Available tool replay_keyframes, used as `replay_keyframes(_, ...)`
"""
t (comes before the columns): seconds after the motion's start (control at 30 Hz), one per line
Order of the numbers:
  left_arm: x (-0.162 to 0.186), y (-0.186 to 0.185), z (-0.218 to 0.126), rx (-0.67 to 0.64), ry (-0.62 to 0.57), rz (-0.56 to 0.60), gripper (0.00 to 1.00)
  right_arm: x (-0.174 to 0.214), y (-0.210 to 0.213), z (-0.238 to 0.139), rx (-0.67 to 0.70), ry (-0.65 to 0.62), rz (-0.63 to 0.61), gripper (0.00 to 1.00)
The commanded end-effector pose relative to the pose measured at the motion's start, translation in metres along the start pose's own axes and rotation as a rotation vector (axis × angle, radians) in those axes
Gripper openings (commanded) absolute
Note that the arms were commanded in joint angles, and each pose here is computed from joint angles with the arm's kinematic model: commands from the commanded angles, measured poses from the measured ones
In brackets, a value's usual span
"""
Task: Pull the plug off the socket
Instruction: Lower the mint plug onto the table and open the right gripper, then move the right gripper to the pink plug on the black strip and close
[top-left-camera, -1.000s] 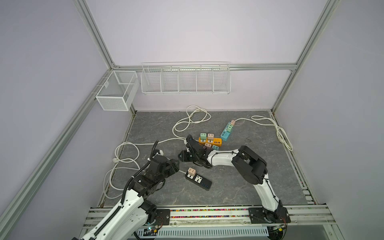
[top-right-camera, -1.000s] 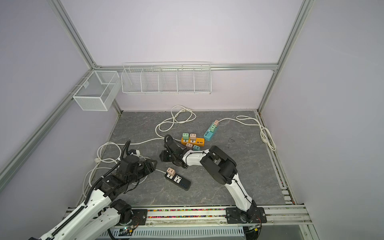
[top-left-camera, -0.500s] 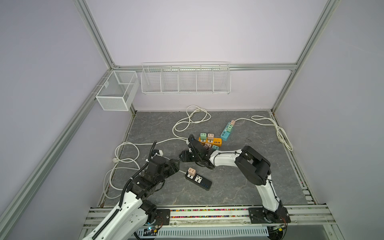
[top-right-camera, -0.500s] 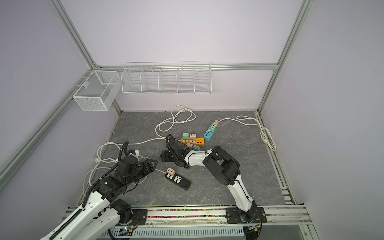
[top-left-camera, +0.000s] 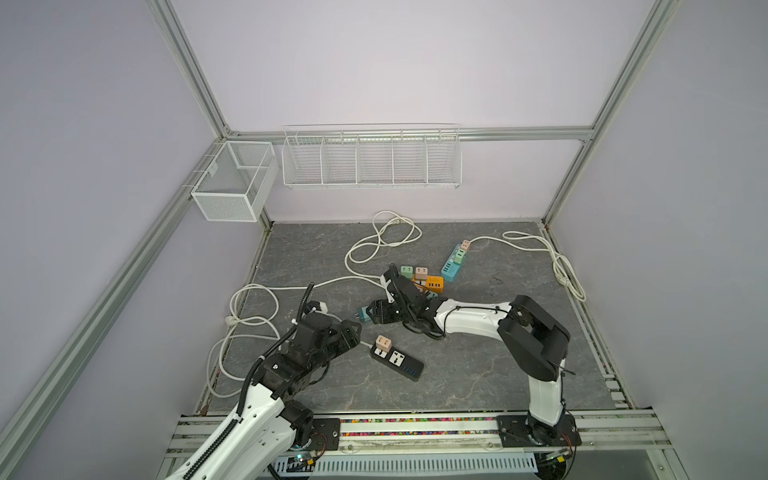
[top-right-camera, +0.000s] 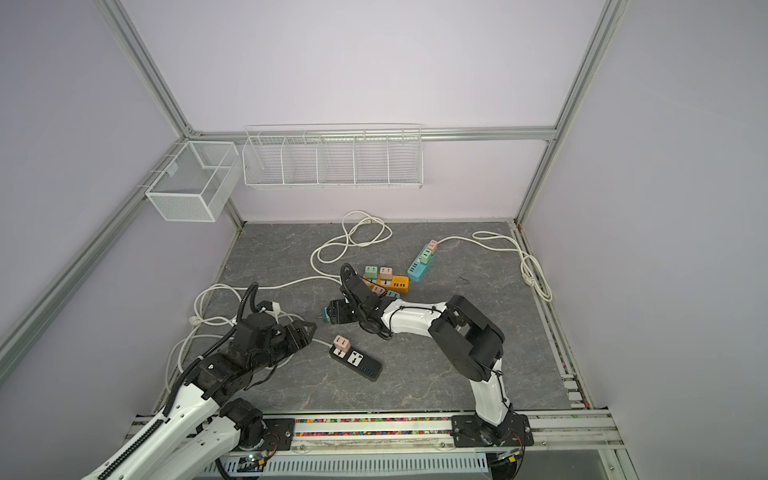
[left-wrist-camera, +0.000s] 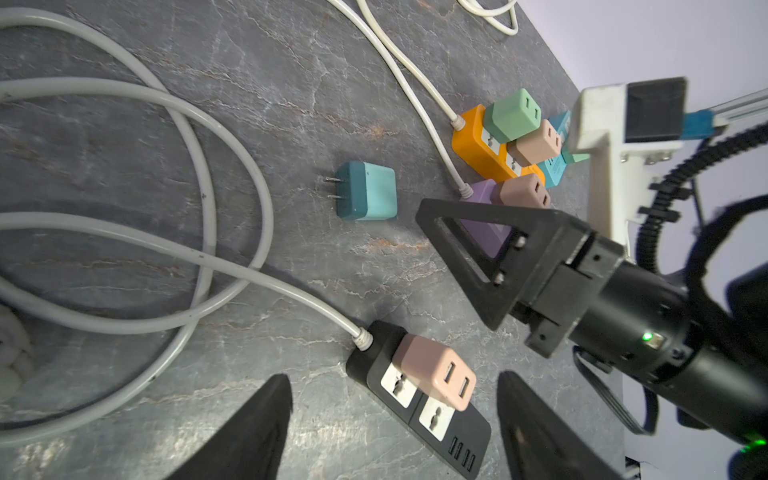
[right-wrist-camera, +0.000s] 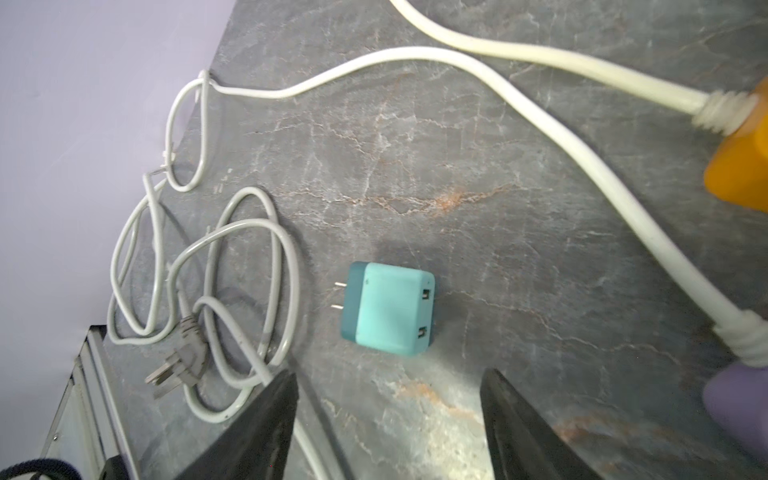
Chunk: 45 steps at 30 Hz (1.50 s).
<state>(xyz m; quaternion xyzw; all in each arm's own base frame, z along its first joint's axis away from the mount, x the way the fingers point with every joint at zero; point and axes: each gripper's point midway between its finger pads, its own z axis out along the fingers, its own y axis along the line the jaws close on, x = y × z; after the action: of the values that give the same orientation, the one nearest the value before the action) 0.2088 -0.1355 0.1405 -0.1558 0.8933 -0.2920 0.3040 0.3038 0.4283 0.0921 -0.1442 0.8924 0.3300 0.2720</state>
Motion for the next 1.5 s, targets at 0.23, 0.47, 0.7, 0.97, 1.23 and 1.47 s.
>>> replay_keyframes(0.23, 0.026, 0.013, -0.002, 0.016, 0.082, -0.045, 0.78, 0.007, 0.004, -0.063, 0.012, 0.041, -0.183, 0.73)
replay_keyframes(0.47, 0.045, 0.015, 0.006, 0.064, 0.125, -0.089, 0.75, 0.040, 0.005, -0.089, 0.089, 0.123, -0.364, 0.73)
replay_keyframes(0.7, 0.064, 0.017, 0.020, 0.082, 0.147, -0.118, 0.69, 0.071, 0.010, -0.096, 0.130, 0.186, -0.504, 0.73)
replay_keyframes(0.97, 0.071, 0.017, 0.031, 0.090, 0.153, -0.164, 0.63, 0.090, 0.022, -0.084, 0.121, 0.226, -0.593, 0.72)
replay_keyframes(1.23, 0.075, 0.014, 0.045, 0.086, 0.170, -0.175, 0.59, 0.095, 0.021, -0.065, 0.129, 0.238, -0.611, 0.70)
replay_keyframes(1.47, 0.073, 0.014, 0.051, 0.085, 0.161, -0.171, 0.55, 0.097, 0.016, -0.052, 0.154, 0.250, -0.635, 0.69)
